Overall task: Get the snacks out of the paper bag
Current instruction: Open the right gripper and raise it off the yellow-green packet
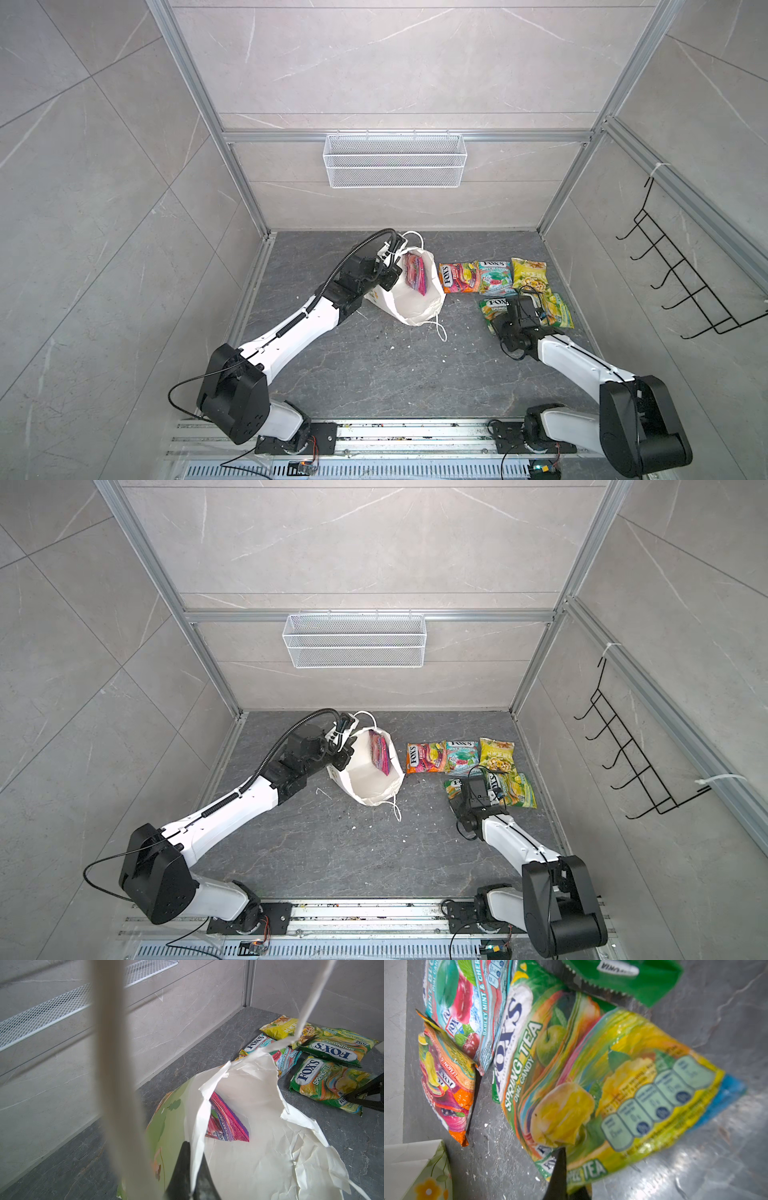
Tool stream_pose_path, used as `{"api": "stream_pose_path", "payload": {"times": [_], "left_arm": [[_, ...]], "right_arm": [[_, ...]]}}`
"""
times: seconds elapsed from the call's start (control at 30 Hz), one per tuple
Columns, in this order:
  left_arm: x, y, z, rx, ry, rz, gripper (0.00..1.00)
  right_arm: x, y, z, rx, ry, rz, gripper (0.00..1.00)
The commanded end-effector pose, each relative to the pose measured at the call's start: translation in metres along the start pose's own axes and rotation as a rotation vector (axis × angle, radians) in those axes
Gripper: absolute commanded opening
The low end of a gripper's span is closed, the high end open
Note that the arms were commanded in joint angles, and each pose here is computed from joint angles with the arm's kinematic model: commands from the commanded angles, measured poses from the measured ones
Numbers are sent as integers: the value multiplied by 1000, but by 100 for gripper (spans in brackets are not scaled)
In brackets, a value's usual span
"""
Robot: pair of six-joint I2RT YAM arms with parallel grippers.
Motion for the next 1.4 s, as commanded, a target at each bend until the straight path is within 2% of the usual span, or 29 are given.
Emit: {"api": "stream_pose_path", "payload": {"times": [0.0, 0.1, 0.27, 0.33, 0.5, 0.57, 0.63, 0.7, 0.73, 0.77, 0.83, 0.93, 1.1, 1.37], "left_arm": [[11, 18, 8, -7, 33, -74, 0], [11, 17, 8, -7, 33, -71, 0], [12, 18, 8, -8, 32, -77, 0], [12, 18, 7, -6, 29, -79, 0], [12, 19, 8, -9, 30, -84, 0], [11, 20, 8, -10, 30, -89, 0], [10, 20, 8, -5, 26, -92, 0], [9, 21, 8, -4, 24, -97, 0], [8, 21, 7, -4, 23, -98, 0], [8, 21, 8, -3, 23, -97, 0], [8, 21, 8, 1, 22, -96, 0], [10, 21, 8, 2, 23, -94, 0], [14, 20, 9, 1, 33, -89, 0], [13, 20, 9, -8, 33, -86, 0]], "right_arm": [[-5, 1, -4, -33, -1, -5, 7], [-3, 0, -2, -30, 4, 2, 16], [10, 2, 0, -8, 12, -4, 45], [19, 4, 1, -6, 8, -12, 50], [49, 10, -4, -26, 5, -44, 52], [60, 10, 7, 20, 79, -36, 51], [66, 6, 26, 108, 182, -9, 44], [64, -5, 54, 259, 306, 74, 22], [63, -10, 65, 324, 295, 121, 7], [58, -17, 74, 388, 265, 160, 0], [46, -29, 84, 518, 171, 195, 0], [25, -33, 81, 598, 26, 199, 0], [0, -31, 73, 632, -64, 174, 0], [-21, -29, 62, 624, -99, 165, 0]]}}
Point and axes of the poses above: each gripper's point midway between its finger pads, its own x axis back along the fingers, its own z axis along the line the jaws close on, y = z × x, the point moved 6 cm from there along x, back along the fingers, and after that the axes turned 15 degrees about -x, right-handed, at the moved point
